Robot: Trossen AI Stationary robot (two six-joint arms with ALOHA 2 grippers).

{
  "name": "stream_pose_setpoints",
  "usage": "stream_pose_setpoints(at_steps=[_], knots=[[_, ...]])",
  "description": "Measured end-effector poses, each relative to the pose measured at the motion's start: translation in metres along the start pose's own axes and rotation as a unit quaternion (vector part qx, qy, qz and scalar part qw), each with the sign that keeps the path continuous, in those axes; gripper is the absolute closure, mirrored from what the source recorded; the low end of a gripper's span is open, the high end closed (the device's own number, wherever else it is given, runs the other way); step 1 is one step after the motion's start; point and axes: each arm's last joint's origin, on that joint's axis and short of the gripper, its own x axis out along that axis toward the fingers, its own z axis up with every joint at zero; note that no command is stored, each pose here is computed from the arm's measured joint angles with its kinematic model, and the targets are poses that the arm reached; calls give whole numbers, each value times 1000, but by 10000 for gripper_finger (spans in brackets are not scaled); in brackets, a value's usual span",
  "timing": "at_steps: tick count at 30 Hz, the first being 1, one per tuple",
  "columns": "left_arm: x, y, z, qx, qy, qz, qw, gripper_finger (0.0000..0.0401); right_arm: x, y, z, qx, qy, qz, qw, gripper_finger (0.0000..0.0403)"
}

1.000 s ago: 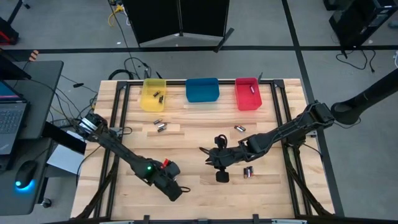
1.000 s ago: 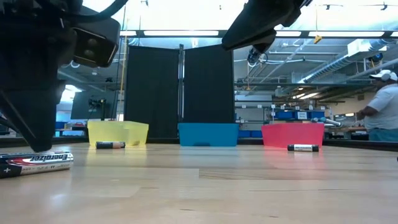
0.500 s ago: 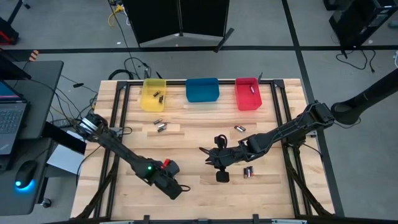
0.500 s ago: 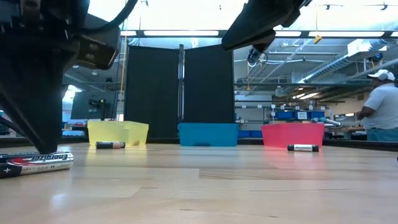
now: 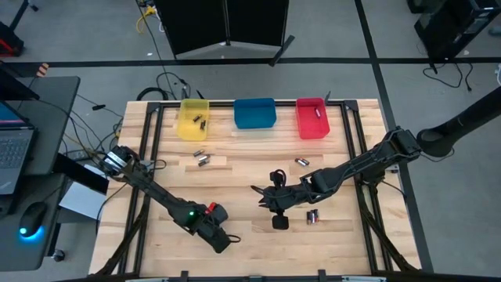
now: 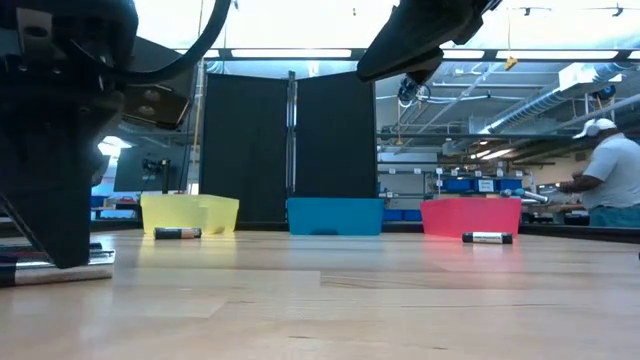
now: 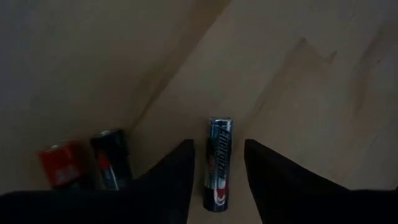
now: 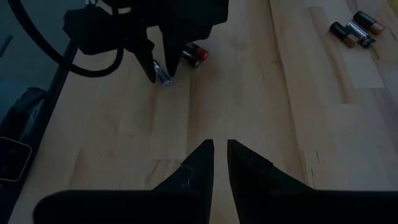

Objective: Sort batteries
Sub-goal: Put the silver battery into the pink bin

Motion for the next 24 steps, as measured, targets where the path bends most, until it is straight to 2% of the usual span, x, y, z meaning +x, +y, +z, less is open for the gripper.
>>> stream_pose_setpoints(at_steps=[11,17,24], knots=[[9,2,-2,93,15,8,996,354,0,1,-1,-6,4,0,1000,346],[-3,3,8,148,-26,9,989,358,-13,5,-1,-27,8,1,1000,346],[-31,7,42,179,-122,15,976,358,-43,-4,-2,-37,21,-61,997,350]])
